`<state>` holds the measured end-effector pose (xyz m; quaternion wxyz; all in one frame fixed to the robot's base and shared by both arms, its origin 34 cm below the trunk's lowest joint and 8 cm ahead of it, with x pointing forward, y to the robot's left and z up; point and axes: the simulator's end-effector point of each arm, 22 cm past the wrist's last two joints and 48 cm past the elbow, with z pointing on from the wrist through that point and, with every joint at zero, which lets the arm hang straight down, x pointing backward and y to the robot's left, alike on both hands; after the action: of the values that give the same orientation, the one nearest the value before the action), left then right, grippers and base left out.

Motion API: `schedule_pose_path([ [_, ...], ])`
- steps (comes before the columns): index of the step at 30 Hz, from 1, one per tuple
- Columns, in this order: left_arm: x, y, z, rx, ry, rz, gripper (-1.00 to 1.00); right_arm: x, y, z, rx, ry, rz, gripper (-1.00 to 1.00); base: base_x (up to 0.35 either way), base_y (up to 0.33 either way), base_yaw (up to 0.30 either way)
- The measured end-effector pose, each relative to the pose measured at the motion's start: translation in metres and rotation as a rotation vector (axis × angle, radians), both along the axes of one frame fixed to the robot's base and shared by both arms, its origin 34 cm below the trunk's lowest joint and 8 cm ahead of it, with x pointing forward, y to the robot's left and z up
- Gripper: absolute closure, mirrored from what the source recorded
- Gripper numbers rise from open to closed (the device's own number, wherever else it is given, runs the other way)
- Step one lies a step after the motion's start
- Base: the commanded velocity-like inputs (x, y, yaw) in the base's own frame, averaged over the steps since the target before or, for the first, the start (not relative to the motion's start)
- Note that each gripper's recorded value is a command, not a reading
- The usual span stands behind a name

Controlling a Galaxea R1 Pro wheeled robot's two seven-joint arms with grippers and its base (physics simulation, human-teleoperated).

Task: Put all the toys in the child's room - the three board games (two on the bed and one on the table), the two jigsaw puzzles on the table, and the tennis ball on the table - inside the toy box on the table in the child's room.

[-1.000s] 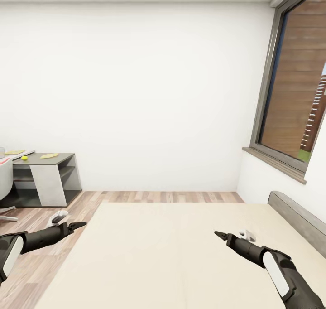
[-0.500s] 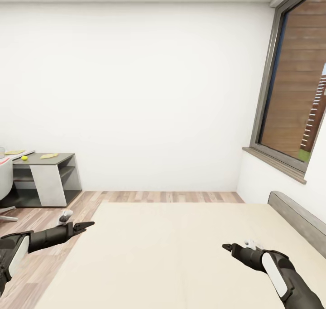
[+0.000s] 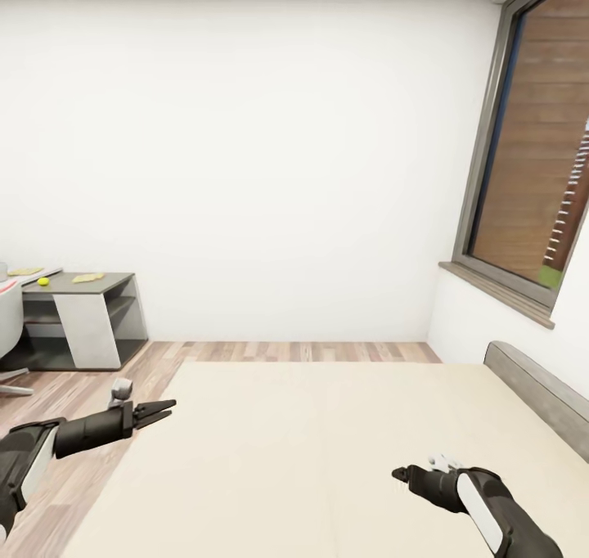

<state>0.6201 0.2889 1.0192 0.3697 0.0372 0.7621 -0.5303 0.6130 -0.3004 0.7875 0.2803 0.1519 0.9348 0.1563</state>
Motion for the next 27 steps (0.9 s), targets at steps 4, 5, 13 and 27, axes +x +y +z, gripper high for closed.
schedule_pose_path([
  [4, -0.002, -0.003, 0.0, -0.016, 0.001, -0.014, -1.0, -0.002, 0.006, -0.005, -0.016, 0.007, 0.025, -1.0, 0.0, 0.0, -0.008],
  [5, -0.002, -0.003, 0.0, -0.019, 0.001, -0.017, -1.0, -0.002, 0.007, -0.006, -0.019, 0.008, 0.029, -1.0, 0.0, 0.0, -0.007],
  [13, -0.005, -0.006, 0.003, -0.041, -0.004, -0.036, -1.0, -0.006, 0.011, -0.013, -0.054, 0.026, 0.054, -1.0, 0.0, 0.0, -0.003],
  [27, -0.007, -0.008, 0.003, -0.046, -0.004, -0.042, -1.0, -0.038, -0.006, -0.057, -0.12, 0.098, 0.007, -1.0, 0.0, 0.0, 0.0],
])
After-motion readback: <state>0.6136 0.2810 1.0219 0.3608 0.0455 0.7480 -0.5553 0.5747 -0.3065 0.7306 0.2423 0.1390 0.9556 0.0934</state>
